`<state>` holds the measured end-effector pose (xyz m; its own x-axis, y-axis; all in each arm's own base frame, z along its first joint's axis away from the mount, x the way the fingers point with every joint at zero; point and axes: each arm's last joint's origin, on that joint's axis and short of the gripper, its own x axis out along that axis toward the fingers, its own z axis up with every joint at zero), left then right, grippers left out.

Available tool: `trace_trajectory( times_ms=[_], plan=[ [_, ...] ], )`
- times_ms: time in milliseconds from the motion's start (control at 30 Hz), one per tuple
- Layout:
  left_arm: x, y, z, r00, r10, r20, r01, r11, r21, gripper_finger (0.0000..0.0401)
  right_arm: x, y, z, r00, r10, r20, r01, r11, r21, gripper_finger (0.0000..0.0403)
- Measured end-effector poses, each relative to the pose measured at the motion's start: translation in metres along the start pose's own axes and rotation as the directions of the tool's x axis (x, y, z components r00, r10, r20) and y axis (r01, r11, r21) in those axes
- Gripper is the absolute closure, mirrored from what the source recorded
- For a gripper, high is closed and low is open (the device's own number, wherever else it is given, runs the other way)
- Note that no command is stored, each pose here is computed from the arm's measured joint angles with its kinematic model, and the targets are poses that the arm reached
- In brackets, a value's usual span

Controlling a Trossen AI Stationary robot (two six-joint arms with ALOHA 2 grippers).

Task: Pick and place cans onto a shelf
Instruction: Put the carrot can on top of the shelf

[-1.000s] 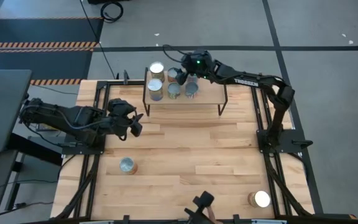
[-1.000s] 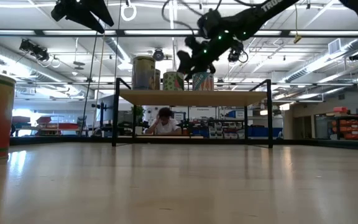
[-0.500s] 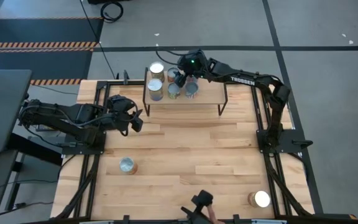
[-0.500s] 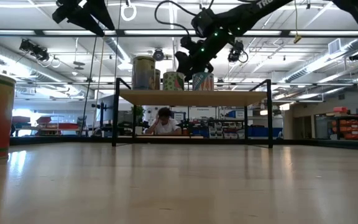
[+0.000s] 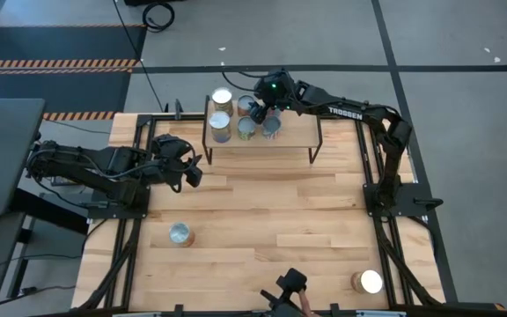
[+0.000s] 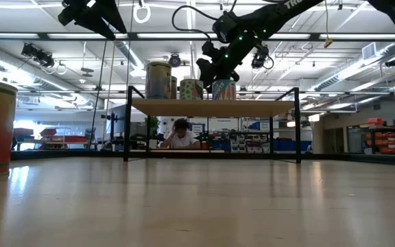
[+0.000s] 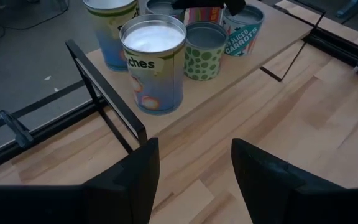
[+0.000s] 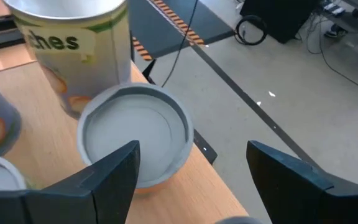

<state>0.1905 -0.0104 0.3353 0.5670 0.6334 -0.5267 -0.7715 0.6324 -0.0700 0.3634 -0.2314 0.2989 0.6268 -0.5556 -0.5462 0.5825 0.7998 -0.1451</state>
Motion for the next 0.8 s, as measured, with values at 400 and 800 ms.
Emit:
trace_trajectory(
  times_ms=[400, 800],
  plan=[
    [0.0, 0.0, 0.0, 1.0, -0.003, 0.003, 0.003, 1.0, -0.005, 0.0198, -0.011, -0.003, 0.004, 0.999, -0.045, 0.002, 0.045, 0.999, -0.007, 0.0102],
    [0.002, 0.001, 0.002, 1.0, 0.007, 0.005, -0.007, 1.0, -0.012, 0.0198, -0.001, 0.0, 0.01, 0.991, 0.069, 0.116, -0.068, 0.998, -0.014, 0.0102]
  ],
)
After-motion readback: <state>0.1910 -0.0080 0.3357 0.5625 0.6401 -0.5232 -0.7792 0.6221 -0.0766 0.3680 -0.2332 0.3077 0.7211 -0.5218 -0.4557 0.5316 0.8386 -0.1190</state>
